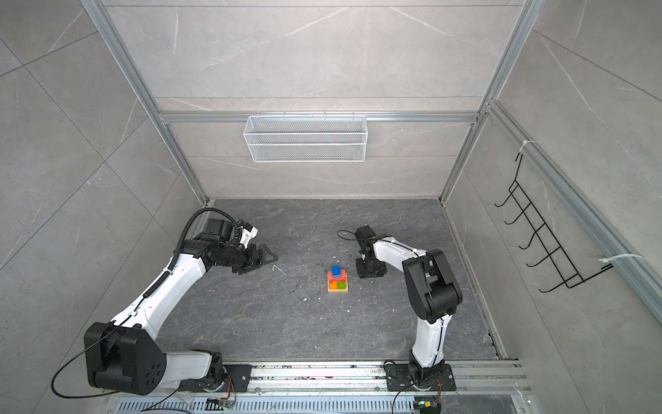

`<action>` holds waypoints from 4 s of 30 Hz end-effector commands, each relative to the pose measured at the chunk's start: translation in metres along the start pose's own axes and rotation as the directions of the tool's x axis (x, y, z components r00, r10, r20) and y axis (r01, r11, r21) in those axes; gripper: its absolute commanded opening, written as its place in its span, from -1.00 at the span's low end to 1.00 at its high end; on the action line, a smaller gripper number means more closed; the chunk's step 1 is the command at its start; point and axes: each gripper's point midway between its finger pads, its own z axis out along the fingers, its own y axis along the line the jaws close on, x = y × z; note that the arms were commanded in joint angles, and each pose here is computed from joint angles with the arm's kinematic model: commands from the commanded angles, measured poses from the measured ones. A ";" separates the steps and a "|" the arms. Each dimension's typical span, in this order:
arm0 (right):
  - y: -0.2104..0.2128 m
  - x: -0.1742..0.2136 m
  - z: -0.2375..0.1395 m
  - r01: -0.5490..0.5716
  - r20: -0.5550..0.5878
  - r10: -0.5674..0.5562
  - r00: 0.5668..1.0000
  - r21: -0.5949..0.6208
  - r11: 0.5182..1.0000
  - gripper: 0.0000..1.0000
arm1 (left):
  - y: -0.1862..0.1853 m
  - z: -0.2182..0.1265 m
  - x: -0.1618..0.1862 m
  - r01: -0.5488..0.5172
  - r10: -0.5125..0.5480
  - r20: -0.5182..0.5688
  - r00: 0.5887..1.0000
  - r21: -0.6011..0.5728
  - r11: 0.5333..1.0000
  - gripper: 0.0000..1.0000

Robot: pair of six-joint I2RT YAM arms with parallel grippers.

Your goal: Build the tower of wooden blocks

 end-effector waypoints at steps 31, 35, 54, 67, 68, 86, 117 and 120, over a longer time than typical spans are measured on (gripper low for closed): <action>-0.012 0.010 0.011 -0.139 -0.045 0.141 0.989 0.048 0.989 -0.82 | -0.003 -0.003 -0.001 -0.029 0.029 0.001 1.000 0.014 0.999 0.64; -0.011 0.024 0.014 -0.232 -0.060 0.234 0.970 0.042 0.972 -0.89 | -0.003 -0.002 -0.001 -0.027 0.027 0.000 1.000 0.013 1.000 0.64; -0.009 0.027 0.010 -0.177 -0.068 0.178 0.982 0.027 0.984 -0.56 | -0.004 -0.003 -0.002 -0.030 0.030 0.003 1.000 0.015 0.999 0.64; -0.013 0.022 -0.016 -0.177 -0.030 0.179 0.983 0.057 0.983 -1.00 | -0.005 -0.004 -0.002 -0.032 0.032 0.007 0.999 0.016 0.999 0.64; -0.012 0.020 -0.022 -0.176 -0.021 0.177 0.984 0.053 0.983 -1.00 | -0.005 -0.004 -0.001 -0.032 0.032 0.007 0.999 0.019 0.999 0.64; 0.045 -0.001 -0.121 -0.058 0.117 0.058 0.991 0.000 0.998 -0.99 | -0.026 -0.017 -0.002 -0.086 0.081 0.057 0.995 0.100 0.991 0.68; 0.132 -0.007 -0.129 -0.006 0.156 0.012 0.988 -0.041 0.999 -0.94 | -0.032 -0.019 -0.001 -0.100 0.093 0.065 0.994 0.127 0.987 0.69; 0.130 -0.007 -0.126 -0.009 0.157 0.012 0.987 -0.022 1.000 -0.93 | -0.032 -0.019 0.000 -0.100 0.093 0.064 0.994 0.128 0.987 0.69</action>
